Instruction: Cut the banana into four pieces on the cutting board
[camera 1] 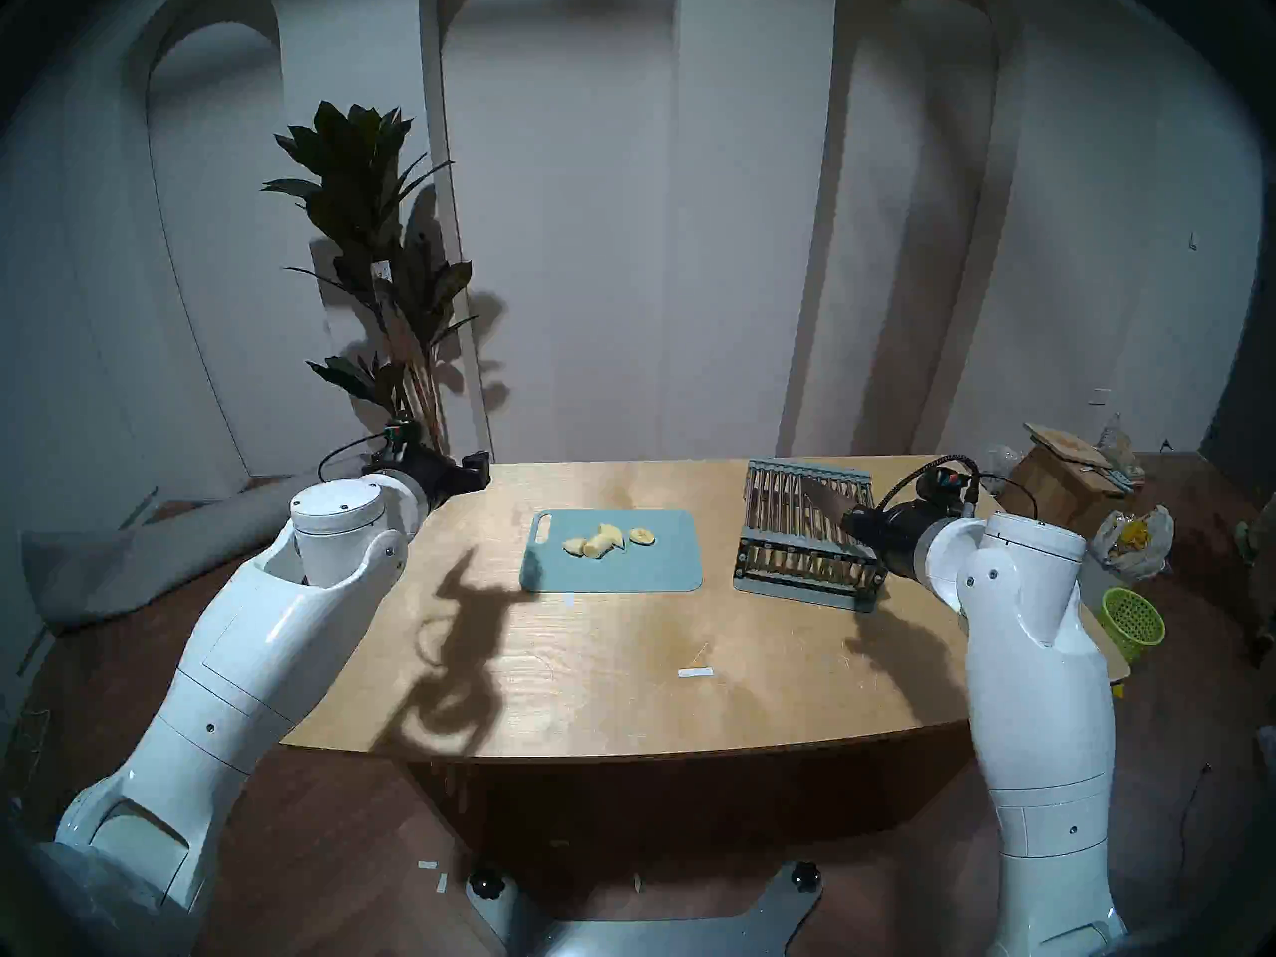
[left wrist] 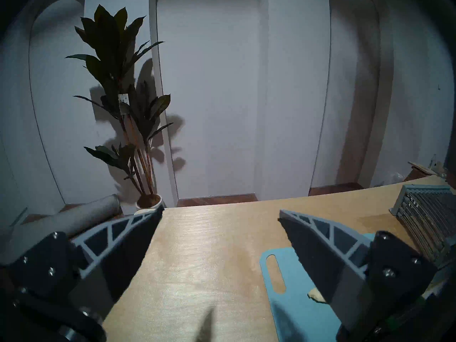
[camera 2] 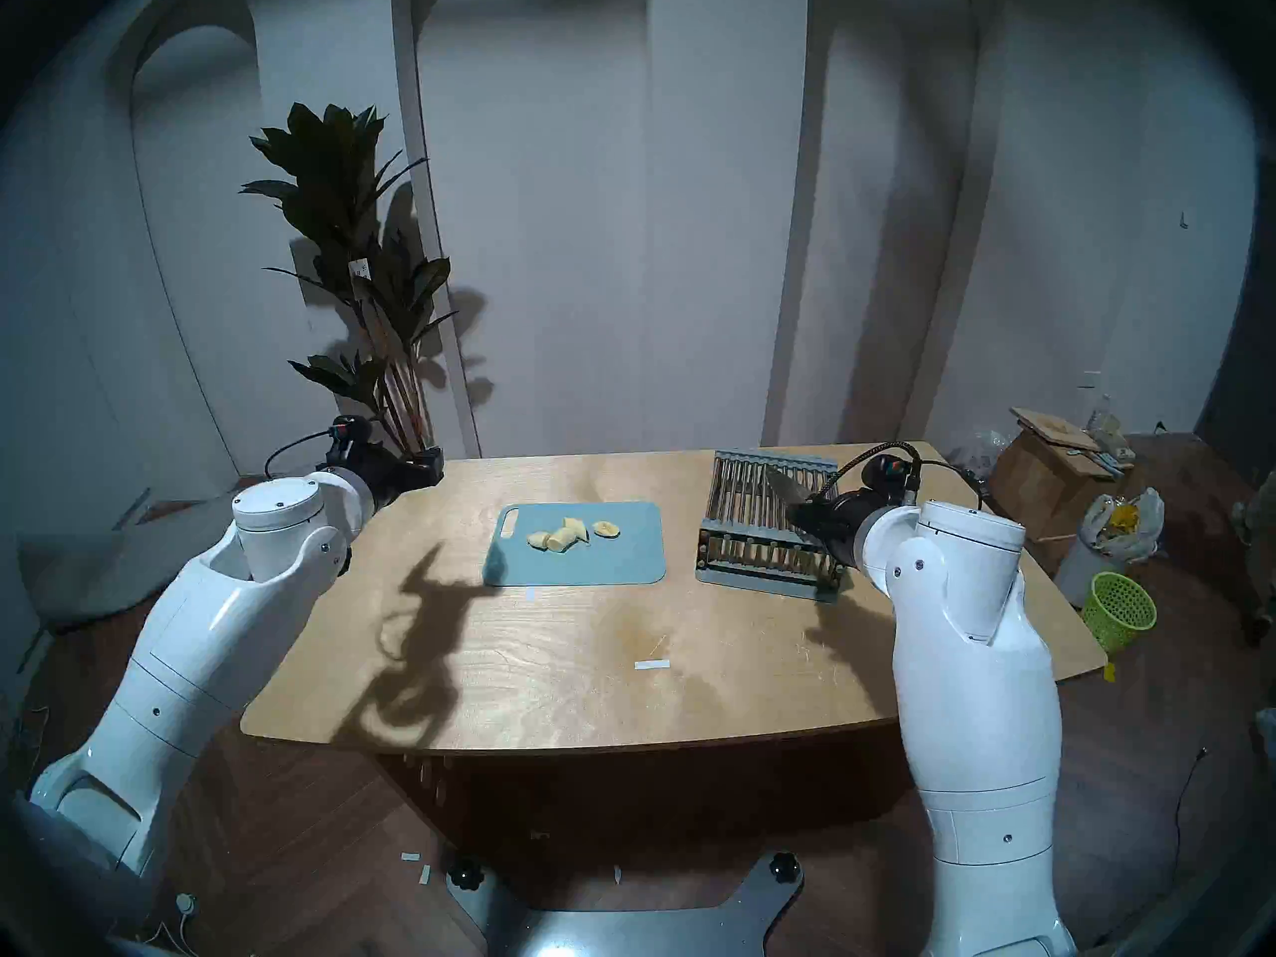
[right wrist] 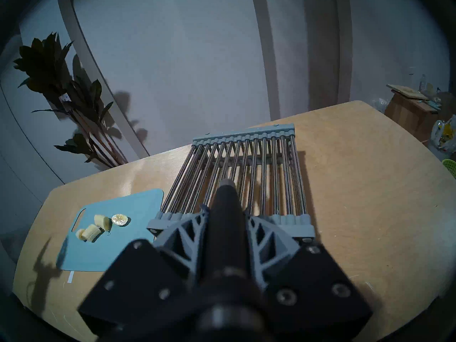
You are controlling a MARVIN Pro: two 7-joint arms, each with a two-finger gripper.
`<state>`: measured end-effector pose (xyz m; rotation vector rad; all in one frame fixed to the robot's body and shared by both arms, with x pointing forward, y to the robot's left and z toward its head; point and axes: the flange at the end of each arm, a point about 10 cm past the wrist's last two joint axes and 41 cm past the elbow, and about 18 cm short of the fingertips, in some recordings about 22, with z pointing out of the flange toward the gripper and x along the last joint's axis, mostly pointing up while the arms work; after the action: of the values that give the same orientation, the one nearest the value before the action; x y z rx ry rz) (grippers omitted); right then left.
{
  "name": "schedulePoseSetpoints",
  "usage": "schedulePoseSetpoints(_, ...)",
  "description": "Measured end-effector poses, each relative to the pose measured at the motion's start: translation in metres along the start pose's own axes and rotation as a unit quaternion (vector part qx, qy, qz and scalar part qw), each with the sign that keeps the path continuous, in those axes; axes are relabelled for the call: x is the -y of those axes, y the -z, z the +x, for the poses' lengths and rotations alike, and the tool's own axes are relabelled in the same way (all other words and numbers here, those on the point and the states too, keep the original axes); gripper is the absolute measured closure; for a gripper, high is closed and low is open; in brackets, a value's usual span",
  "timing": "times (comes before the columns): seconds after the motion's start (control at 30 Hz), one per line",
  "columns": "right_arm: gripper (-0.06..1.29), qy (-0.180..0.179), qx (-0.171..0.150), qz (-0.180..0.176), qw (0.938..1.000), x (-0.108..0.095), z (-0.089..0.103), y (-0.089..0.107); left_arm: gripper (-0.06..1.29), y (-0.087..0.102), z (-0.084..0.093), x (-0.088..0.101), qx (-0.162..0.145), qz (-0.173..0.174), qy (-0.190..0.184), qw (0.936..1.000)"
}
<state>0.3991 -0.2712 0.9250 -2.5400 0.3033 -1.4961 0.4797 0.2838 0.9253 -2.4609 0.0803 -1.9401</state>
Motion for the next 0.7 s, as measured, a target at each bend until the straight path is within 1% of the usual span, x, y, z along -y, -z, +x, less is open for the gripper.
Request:
schedulePoseSetpoints(0.3, 0.93, -0.018, 0.006, -0.01, 0.9998, -0.006, -0.004, -0.004, -0.02, 0.001, 0.002, 0.001, -0.004, 0.005, -0.001, 1.0)
schedulePoseSetpoints(0.5, 0.93, -0.025, 0.011, -0.011, 0.9996, -0.006, -0.007, -0.006, -0.02, 0.001, 0.003, 0.001, -0.005, 0.006, -0.002, 1.0)
schedulePoseSetpoints(0.7, 0.93, -0.032, 0.022, -0.014, 0.9992, -0.008, -0.012, -0.015, -0.02, 0.002, 0.003, 0.001, -0.006, 0.006, -0.003, 1.0)
